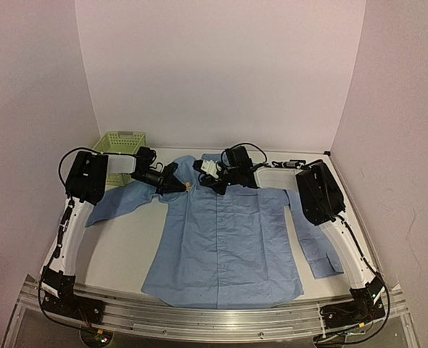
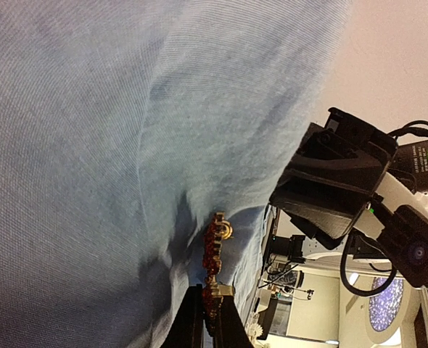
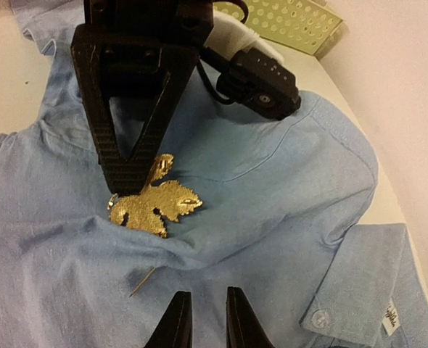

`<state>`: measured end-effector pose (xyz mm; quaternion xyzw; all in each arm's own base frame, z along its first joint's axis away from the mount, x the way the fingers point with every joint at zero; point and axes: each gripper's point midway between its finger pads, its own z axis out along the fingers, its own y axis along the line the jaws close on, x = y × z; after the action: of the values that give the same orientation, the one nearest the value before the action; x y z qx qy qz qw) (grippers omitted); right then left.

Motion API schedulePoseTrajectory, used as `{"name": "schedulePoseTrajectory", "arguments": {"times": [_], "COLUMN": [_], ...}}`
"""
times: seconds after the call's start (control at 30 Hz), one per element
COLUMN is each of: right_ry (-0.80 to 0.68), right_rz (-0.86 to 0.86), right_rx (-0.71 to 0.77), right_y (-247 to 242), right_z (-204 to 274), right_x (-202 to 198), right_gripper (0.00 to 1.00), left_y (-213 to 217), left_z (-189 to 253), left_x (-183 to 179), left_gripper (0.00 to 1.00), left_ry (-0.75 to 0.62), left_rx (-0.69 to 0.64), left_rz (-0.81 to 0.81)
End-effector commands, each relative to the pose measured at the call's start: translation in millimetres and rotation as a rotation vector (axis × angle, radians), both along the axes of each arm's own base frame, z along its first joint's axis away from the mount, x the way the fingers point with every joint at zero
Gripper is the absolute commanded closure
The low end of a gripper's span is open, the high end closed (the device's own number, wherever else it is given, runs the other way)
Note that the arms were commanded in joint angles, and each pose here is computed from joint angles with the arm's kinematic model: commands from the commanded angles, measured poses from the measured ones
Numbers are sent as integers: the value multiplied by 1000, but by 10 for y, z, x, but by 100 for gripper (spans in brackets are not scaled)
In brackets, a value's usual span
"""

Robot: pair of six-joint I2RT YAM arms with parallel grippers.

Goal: Pin the brooch onto the clothing

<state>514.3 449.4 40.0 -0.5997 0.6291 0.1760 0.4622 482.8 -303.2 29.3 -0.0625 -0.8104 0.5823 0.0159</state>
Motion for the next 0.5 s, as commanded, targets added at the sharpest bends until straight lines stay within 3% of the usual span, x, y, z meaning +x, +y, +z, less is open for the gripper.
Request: {"name": "schedulePoseTrajectory", "arguments": {"times": [0.0, 0.17, 0.47], "right_ry": [-113, -173, -182], "right_rz": [44, 28, 45], "right_rx": [38, -41, -59], "right_y": [126, 50, 122], "right_z": [211, 14, -237], "right_x": [91, 166, 99], "right_gripper": [83, 84, 83], "left_y": [131, 118, 117], "left_z": [-673, -675, -680], "left_x": [-168, -118, -133], "left_gripper": [100, 100, 100], "left_ry": [152, 158, 162], "left_rx": [119, 116, 120], "left_rz": [27, 38, 41]}}
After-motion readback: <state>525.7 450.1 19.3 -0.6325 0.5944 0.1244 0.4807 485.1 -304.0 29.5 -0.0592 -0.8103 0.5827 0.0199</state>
